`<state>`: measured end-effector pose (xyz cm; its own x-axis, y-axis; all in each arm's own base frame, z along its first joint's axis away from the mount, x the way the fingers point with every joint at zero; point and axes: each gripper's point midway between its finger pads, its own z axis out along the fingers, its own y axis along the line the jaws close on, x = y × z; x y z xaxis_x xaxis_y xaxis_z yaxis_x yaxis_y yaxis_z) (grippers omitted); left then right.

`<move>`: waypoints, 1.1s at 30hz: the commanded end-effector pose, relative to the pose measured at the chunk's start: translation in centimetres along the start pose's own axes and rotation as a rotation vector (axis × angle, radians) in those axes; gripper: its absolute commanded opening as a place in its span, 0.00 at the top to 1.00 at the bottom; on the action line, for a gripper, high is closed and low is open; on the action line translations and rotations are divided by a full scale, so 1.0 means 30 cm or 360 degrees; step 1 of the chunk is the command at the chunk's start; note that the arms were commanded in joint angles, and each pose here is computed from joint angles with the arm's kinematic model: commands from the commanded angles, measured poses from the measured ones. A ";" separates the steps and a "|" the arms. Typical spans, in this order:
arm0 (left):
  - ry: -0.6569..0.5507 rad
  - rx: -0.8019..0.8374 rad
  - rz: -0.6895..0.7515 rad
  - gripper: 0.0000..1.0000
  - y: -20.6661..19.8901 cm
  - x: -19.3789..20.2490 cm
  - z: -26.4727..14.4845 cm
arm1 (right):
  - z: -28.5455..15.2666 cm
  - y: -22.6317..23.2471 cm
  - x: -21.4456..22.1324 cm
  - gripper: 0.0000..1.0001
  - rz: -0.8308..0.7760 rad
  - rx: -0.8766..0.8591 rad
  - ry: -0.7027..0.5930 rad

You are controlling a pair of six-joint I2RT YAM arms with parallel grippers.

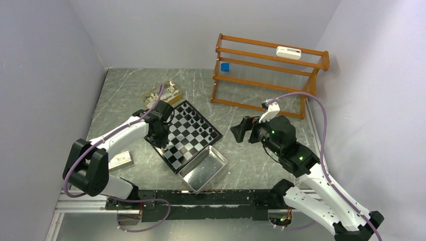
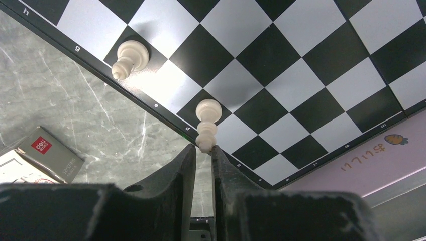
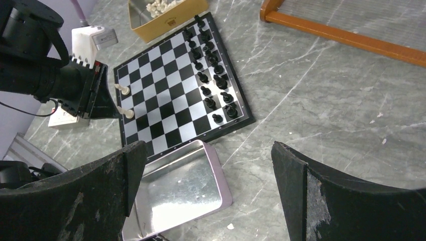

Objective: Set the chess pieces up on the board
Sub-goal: Place the chess piece on the chessboard.

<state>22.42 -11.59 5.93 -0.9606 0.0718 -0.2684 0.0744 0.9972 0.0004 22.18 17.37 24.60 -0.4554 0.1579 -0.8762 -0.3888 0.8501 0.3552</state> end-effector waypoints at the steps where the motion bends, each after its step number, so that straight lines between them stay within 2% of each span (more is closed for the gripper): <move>1: -0.0019 0.0023 0.0010 0.74 -0.012 -0.005 -0.024 | 0.003 0.001 -0.006 0.00 -0.0013 -0.0006 -0.0026; 6: -0.0084 0.0026 -0.0002 0.65 -0.020 -0.044 -0.028 | 0.001 0.003 -0.009 0.00 -0.0010 -0.0011 -0.0031; 11: -0.0134 0.0012 -0.0001 0.63 -0.023 -0.082 -0.033 | -0.004 -0.001 -0.017 0.00 -0.0020 0.0003 -0.0038; 33: -0.0059 -0.0038 0.0015 0.76 -0.003 -0.044 0.000 | -0.010 -0.002 -0.016 0.00 -0.0017 0.0001 -0.0044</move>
<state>23.88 -11.91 6.20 -0.9507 0.0685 -0.3024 0.0687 0.9976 0.0100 22.11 17.19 24.72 -0.4474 0.1599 -0.8799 -0.3887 0.8513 0.3523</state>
